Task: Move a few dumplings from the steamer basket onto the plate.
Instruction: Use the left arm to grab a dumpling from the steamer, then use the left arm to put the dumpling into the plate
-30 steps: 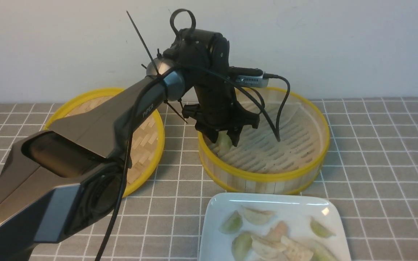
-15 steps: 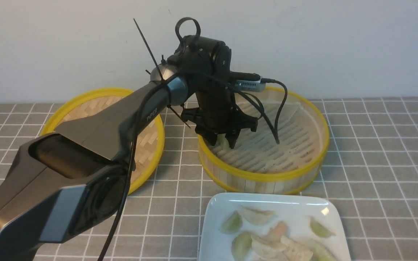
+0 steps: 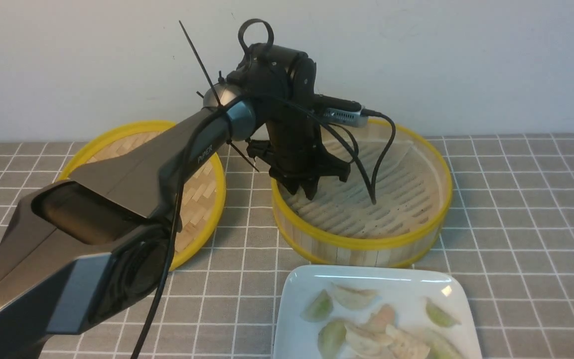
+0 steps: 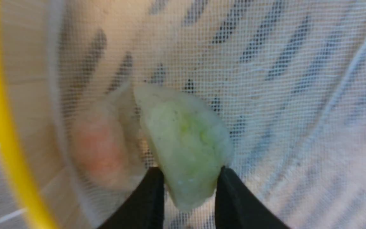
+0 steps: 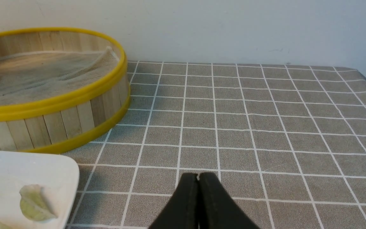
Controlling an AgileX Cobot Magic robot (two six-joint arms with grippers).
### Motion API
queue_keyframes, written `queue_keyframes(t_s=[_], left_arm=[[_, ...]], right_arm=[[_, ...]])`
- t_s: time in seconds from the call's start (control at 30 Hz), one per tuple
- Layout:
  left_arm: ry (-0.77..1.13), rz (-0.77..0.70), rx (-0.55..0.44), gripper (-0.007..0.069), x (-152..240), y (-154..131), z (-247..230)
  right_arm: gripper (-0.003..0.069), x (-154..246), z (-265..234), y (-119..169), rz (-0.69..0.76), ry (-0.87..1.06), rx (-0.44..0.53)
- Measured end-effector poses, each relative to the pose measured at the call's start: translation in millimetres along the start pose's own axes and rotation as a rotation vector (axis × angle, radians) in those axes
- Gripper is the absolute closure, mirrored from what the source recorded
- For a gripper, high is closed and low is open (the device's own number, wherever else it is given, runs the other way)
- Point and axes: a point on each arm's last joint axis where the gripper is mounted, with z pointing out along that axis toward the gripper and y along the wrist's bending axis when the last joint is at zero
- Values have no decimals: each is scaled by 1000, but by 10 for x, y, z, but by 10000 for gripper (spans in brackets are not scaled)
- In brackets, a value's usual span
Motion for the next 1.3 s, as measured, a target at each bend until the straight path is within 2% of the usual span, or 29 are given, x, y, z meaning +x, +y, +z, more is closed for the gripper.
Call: queue_keyframes(t_s=[0.23,0.53,0.67,0.77,0.93,0.97,1.17,1.3], left_arm=[[-124,65,45,448,-60,-71,-666],[-109,68,133,448,-30,-154,-696],[-42,83,144,448,190,-214,-796],[21,120,172,448,476,-391,-930],[134,204,204,448,861,-740,-864],[170,238,213,448,955,-885,-785],[226,326,228,448,1087,-1167,-531],[243,370,255,448,1118,-1230,-450]], right_arm=[[673,0,0,0,0,0,0],[673,0,0,0,0,0,0],[673,0,0,0,0,0,0],[673,0,0,0,0,0,0],[673,0,0,0,0,0,0],[673,0,0,0,0,0,0],[673,0,0,0,0,0,0],[673,0,0,0,0,0,0]])
